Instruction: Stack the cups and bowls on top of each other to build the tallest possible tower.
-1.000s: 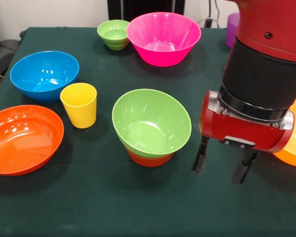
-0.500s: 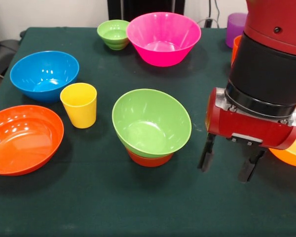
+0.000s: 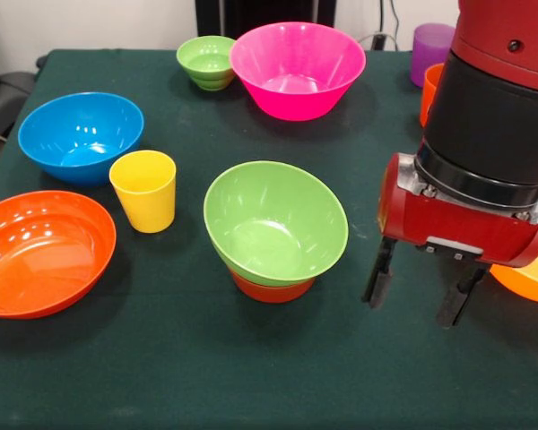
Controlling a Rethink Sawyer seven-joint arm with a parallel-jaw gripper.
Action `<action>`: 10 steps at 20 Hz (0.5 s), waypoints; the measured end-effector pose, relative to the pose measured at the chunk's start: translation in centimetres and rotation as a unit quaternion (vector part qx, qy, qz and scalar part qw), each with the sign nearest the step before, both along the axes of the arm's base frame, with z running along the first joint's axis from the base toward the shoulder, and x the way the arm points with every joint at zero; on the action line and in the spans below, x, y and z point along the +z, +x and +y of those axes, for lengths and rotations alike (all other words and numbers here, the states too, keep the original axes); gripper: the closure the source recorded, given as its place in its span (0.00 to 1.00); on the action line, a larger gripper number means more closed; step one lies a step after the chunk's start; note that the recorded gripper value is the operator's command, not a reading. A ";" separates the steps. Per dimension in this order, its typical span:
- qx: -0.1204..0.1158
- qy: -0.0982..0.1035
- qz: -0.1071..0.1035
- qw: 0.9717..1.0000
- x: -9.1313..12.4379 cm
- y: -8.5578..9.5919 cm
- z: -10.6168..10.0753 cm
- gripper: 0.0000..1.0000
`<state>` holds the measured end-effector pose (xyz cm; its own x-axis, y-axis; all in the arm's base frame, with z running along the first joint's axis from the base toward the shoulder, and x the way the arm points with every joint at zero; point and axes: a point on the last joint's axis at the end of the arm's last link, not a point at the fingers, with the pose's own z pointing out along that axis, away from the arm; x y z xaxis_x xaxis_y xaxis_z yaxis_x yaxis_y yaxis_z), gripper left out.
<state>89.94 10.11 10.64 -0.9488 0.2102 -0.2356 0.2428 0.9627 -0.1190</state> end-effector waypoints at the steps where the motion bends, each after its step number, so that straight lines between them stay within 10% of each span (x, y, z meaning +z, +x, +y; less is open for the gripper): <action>1: 0.000 0.000 0.000 1.000 0.0 0.0 0.1 0.00; 10: 0.003 0.003 0.000 1.000 0.3 -0.1 1.0 0.00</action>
